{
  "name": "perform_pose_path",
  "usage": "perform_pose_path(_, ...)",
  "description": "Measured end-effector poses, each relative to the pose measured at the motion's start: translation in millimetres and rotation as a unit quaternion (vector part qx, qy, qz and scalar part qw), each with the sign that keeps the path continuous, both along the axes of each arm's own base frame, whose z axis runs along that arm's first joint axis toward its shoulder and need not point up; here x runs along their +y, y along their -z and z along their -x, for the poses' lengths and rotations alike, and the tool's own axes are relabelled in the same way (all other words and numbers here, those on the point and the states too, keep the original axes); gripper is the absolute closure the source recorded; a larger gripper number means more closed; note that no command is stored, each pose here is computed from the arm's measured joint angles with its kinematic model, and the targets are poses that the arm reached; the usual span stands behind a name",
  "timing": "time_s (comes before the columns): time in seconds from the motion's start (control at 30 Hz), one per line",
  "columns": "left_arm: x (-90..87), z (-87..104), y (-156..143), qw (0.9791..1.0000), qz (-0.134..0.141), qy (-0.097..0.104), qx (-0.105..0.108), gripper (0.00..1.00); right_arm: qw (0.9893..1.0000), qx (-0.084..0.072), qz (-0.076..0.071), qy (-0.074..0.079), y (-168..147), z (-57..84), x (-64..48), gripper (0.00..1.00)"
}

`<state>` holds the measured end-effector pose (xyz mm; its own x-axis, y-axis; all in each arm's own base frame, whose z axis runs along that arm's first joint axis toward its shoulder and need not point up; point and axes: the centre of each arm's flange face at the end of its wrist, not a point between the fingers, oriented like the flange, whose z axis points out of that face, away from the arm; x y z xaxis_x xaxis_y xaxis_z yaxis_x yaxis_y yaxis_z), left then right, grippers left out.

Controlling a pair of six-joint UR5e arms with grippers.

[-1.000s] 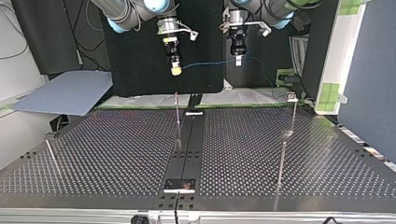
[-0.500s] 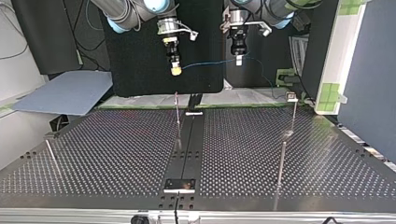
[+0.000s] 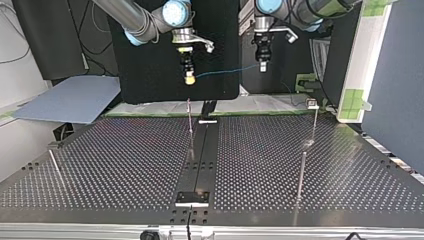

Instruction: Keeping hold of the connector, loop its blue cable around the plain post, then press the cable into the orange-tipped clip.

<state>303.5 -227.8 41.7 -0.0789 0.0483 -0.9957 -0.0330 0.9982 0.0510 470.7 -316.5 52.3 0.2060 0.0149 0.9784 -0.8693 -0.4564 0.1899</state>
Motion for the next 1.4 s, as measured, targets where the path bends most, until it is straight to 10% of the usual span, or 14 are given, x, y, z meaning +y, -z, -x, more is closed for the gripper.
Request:
perform_pose_path(0.5, -3.1, -12.2, -7.8, 0.9986, 0.019, 0.048, -0.007, 1.0, 0.9962, 0.062, -0.062, 0.004, 72.4, 12.5, 8.7, 1.0)
perform_pose_path(0.77, 1.1, -14.3, -27.0, 0.9978, 0.053, 0.039, -0.008, 1.0, 0.9981, 0.014, -0.06, -0.002, 36.9, 0.5, 2.3, 1.0)
perform_pose_path(1.4, -5.4, -64.1, -117.8, 0.9912, 0.11, 0.001, -0.074, 1.0, 0.9973, -0.049, -0.035, -0.042, -82.2, -28.0, -32.4, 1.0)
